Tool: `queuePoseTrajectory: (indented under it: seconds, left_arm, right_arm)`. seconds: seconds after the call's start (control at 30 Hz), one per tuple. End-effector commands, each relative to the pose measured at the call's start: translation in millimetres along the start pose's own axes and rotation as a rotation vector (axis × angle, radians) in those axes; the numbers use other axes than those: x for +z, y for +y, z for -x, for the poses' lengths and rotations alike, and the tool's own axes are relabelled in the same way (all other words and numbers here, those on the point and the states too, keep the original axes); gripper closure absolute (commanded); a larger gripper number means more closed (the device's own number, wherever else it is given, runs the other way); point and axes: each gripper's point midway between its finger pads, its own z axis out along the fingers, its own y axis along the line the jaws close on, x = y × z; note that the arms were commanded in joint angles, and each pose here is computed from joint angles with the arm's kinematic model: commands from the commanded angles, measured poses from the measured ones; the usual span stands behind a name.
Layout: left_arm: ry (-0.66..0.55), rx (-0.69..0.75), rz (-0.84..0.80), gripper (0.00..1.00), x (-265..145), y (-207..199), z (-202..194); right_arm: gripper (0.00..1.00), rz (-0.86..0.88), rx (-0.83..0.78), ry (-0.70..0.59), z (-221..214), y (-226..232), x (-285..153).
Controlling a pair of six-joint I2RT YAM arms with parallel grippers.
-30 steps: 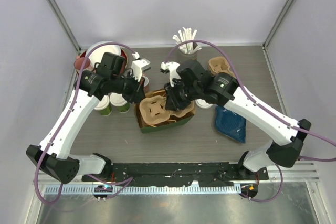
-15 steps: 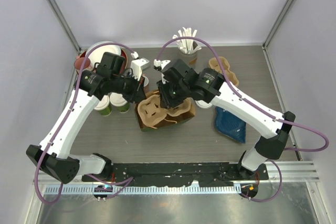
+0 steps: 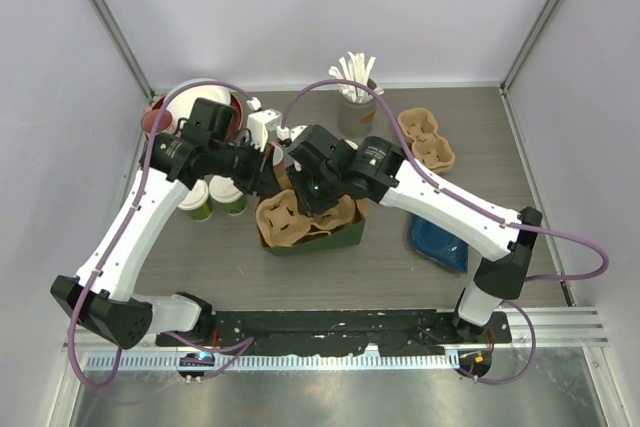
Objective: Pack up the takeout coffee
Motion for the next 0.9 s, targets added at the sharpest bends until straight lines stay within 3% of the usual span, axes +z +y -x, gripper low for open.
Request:
queuePoseTrajectory:
  seconds: [0.0, 0.2, 0.4, 0.53, 0.87]
  left_arm:
    - [-0.057, 0.016, -0.015, 1.0, -3, -4, 12]
    - [-0.045, 0.007, -0.006, 1.0, -2, -2, 9]
    - [-0.058, -0.032, -0.003, 1.0, 4, 4, 12]
    - [-0.074, -0.117, 0.085, 1.0, 9, 31, 15]
    - [-0.108, -0.157, 0.087, 1.0, 10, 36, 23]
  right_arm:
    - [0.99, -0.101, 0.054, 0.003, -4, -34, 8]
    - [0.99, -0.171, 0.065, 0.039, -16, -59, 19]
    - [0.99, -0.074, 0.012, 0.012, -11, -39, 38]
    - [0.99, -0.137, -0.051, -0.002, -8, -43, 37]
    - [0.99, -0.194, -0.128, 0.125, -43, -53, 63]
